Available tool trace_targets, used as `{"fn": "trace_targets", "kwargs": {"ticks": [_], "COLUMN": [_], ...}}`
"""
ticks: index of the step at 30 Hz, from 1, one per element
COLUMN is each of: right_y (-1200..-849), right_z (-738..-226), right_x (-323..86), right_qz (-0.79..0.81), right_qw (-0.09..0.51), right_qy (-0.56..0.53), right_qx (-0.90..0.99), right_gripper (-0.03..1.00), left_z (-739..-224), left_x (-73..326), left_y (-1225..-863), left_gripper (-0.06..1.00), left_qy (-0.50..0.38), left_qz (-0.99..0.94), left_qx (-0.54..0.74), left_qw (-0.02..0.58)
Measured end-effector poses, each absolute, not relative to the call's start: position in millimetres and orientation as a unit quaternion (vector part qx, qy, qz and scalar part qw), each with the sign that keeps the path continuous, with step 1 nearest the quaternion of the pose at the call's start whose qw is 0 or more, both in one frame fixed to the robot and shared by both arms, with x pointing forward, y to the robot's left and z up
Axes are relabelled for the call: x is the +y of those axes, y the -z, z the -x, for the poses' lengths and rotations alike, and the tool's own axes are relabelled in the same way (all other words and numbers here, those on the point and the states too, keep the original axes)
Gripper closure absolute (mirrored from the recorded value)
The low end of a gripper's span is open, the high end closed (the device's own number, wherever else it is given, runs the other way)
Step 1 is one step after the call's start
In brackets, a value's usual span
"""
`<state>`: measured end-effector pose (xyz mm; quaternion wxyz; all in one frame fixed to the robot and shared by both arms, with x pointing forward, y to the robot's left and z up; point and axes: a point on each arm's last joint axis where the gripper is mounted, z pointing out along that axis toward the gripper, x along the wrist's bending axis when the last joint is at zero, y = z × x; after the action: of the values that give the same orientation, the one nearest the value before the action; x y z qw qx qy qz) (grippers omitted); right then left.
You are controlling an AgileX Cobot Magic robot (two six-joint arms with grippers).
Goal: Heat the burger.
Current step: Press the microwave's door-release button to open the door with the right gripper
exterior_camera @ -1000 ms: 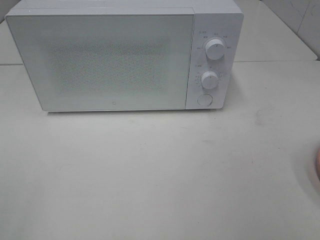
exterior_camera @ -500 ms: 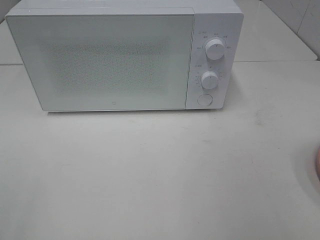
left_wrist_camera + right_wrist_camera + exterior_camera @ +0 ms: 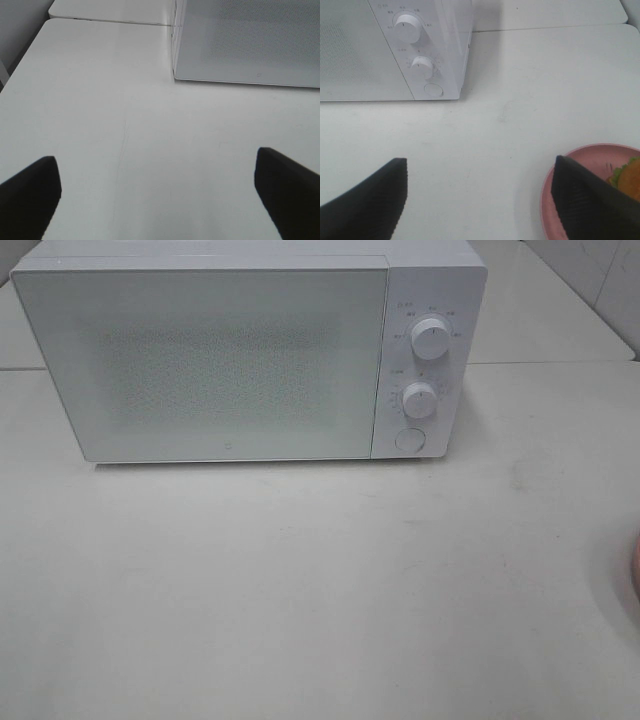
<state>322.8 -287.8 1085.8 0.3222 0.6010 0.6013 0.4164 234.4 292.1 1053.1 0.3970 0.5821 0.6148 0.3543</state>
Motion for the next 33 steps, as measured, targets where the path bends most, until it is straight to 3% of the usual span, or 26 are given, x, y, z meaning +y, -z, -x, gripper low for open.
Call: {"fn": "trace_targets", "kwargs": {"ticks": [33], "right_y": [-1051], "right_z": [-456], "right_x": [-272], "right_qz": [-0.582], "right_qw": [0.349], "right_qy": [-0.449], "right_qx": [0.581], "right_gripper": [0.20], "left_z": [-234], "left_x": [292], "left_y": [-1053], "left_gripper": [-0.05], "left_qy": [-0.354], "left_qz": [-0.582], "left_qx": [0.615], "left_qw": [0.397]}}
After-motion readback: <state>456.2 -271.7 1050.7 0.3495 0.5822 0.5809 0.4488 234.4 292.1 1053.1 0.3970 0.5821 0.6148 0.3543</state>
